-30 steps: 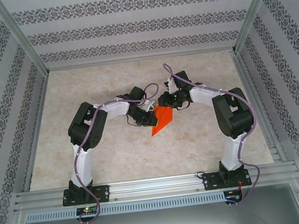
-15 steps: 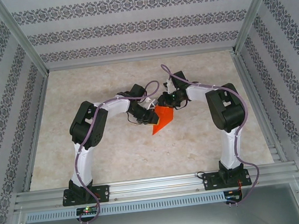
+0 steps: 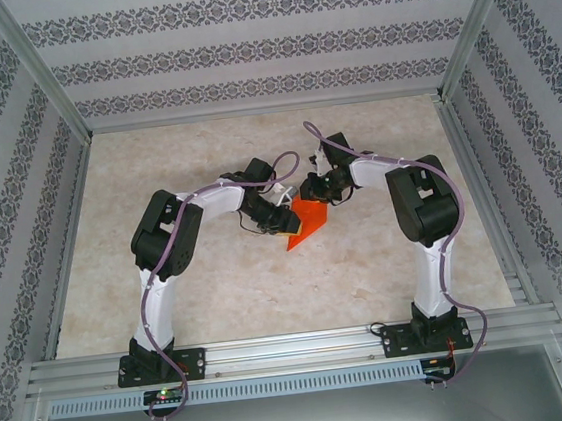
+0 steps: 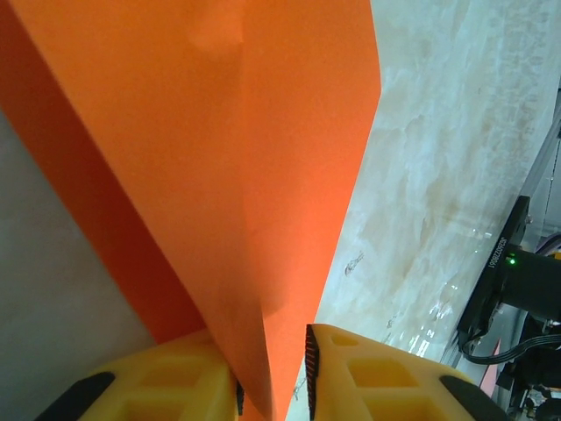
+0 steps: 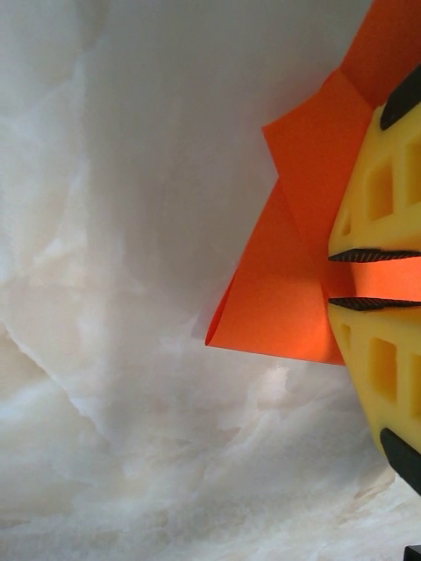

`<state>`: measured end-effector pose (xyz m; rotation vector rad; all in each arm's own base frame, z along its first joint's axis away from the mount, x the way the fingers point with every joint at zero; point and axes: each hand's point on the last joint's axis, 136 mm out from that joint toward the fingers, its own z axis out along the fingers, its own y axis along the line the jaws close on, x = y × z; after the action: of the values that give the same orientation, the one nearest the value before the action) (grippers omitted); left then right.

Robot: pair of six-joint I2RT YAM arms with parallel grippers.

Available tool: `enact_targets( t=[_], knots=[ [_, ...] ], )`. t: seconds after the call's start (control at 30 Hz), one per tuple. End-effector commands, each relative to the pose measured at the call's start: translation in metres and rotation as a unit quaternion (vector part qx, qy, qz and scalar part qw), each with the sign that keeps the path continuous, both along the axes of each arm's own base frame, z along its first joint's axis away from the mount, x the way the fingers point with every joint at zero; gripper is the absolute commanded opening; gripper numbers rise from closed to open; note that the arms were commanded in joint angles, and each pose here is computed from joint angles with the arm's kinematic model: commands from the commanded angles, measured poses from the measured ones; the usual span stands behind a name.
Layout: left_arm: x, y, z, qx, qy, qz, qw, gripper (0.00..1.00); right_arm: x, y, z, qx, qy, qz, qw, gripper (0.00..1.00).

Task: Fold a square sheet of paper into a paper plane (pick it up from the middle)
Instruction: Fourth fold the wing at the center of the table.

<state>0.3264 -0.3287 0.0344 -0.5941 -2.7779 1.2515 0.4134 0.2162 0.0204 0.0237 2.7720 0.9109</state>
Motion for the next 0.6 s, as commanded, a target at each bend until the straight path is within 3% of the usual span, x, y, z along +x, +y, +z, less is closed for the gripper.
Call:
enact_targets(
  t=[0.0,0.4,0.57],
  knots=[
    [0.006,0.004,0.024,-0.010,-0.010,0.009,1.000,0.31,-0.003,-0.011,-0.017,-0.025,0.018,0.001,1.000,0.22],
    [0.016,0.011,0.035,0.009,-0.027,0.034,0.999,0.36,-0.007,-0.015,-0.022,-0.032,0.024,0.006,0.999,0.21],
    [0.016,0.019,0.023,0.042,-0.025,0.037,0.998,0.36,-0.005,-0.015,-0.020,-0.029,0.020,0.005,0.999,0.21]
  ],
)
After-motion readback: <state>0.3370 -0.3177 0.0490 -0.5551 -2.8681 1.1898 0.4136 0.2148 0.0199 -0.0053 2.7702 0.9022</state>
